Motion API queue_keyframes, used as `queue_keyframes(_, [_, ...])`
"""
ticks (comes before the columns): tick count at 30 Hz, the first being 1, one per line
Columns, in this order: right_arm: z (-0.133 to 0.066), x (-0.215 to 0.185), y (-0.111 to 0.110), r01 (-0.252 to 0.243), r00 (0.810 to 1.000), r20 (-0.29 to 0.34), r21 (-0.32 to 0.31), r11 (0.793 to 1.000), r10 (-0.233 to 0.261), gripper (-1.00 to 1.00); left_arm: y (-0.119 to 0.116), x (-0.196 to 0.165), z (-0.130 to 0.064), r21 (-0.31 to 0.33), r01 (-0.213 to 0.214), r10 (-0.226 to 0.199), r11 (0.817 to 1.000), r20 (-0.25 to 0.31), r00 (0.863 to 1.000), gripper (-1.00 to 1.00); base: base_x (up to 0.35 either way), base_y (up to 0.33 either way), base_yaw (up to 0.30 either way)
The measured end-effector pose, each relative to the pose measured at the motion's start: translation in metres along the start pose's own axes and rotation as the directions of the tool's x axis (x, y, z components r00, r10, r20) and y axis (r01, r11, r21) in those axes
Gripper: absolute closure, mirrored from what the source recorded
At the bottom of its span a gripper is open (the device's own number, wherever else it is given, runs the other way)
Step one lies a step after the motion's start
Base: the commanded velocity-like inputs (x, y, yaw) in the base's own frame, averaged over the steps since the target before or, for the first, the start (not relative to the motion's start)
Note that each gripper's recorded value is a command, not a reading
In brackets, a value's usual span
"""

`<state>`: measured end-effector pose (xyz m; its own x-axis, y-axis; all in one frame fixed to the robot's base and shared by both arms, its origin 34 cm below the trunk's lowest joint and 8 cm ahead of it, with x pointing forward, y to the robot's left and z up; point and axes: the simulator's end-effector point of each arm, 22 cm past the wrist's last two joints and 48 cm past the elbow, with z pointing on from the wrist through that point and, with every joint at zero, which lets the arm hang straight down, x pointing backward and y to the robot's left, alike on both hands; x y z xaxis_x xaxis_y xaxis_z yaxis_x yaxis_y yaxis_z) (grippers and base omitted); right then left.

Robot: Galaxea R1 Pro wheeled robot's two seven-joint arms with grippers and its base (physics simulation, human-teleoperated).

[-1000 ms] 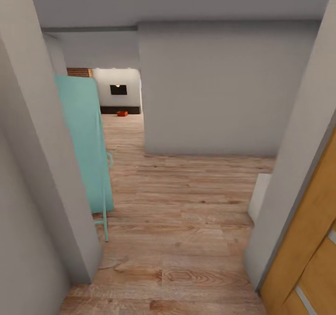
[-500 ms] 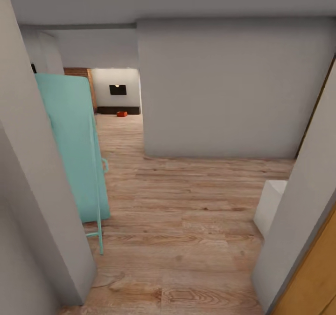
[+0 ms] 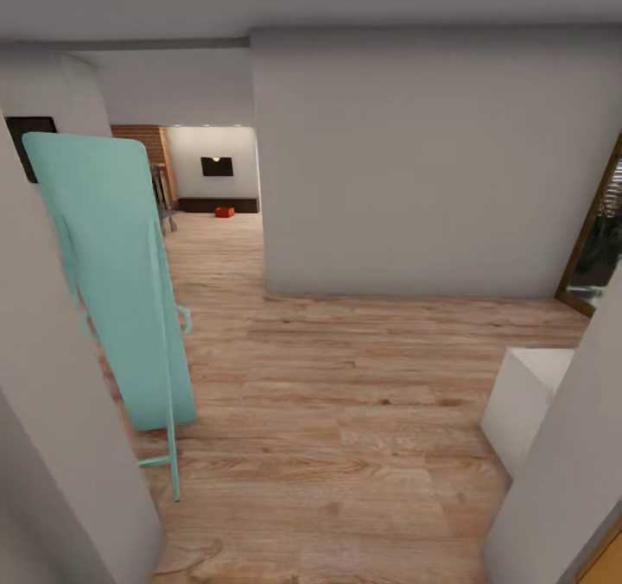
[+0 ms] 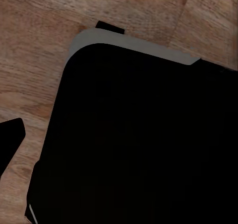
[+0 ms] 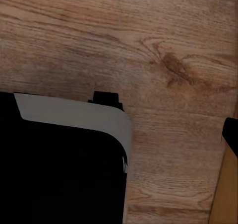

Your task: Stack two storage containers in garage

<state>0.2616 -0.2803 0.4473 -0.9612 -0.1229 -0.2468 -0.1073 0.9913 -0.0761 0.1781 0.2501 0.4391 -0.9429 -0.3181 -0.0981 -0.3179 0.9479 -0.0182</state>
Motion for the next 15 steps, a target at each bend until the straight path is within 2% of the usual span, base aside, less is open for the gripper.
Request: queue_keyframes(15, [0.0000,0.0035,-0.0080,0.002,1.000,-0.013,0.010,1.000,-0.002,-1.00,-0.0005,0.0008,0.0000,0.001,-0.004,0.004,1.000,-0.001,1.000,-1.00,0.323,0.000,0.000])
